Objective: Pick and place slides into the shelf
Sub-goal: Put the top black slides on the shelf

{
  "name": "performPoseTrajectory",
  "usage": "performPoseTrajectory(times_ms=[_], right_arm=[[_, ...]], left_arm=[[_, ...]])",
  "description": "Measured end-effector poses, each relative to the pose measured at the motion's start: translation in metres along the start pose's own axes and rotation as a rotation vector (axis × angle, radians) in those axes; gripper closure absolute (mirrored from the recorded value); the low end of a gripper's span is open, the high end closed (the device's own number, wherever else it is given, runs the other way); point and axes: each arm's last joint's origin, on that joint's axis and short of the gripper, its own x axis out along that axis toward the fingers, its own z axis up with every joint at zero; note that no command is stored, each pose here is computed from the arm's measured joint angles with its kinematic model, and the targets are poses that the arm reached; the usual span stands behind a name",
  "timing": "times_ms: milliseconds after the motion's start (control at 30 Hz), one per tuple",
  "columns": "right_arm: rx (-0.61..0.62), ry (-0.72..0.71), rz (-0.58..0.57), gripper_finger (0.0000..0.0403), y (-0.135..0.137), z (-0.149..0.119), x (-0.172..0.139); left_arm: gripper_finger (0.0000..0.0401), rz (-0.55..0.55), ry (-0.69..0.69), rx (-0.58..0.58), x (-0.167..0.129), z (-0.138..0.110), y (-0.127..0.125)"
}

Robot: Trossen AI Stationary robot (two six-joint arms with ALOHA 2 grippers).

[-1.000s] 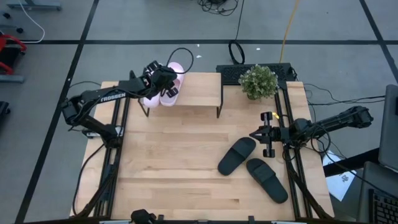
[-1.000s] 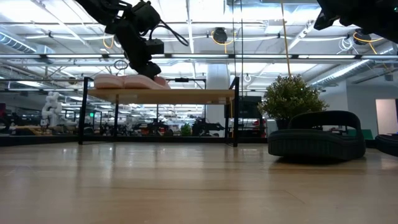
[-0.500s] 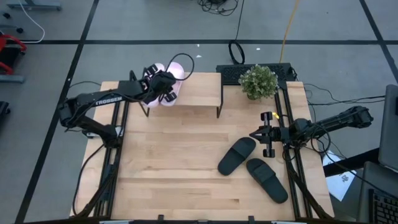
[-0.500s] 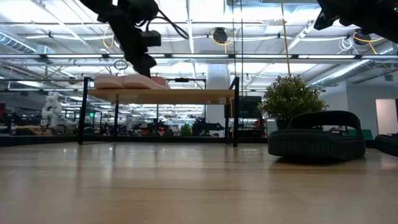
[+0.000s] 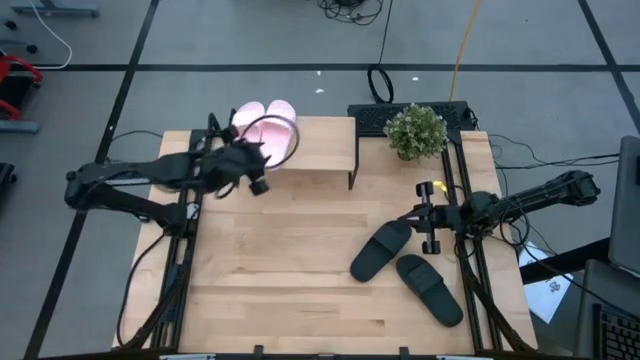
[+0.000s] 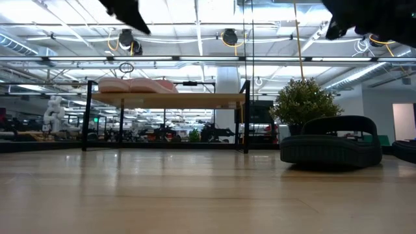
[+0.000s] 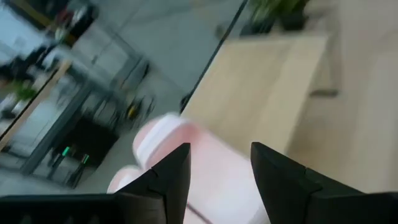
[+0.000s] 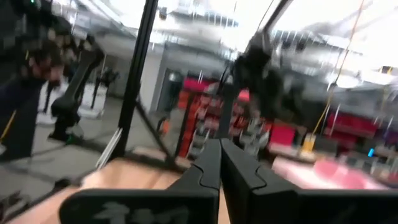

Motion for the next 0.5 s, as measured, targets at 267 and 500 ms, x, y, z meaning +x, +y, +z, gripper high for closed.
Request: performPoseTrajectory(times_ms=[267,500], right_arm=[[0.096,0.131,0.102,0.0403,0.014,-0.008,0.01],[0.085,0.213,0.284,0.0403,0.043,0.026,0.043]], left_arm=[[0.0226,-0.041,-0.189,-0.121,-0.058,-0.002,0.01],[0.0226,-0.059,-0.223,-0.136,-0.069,-0.004,0.012]])
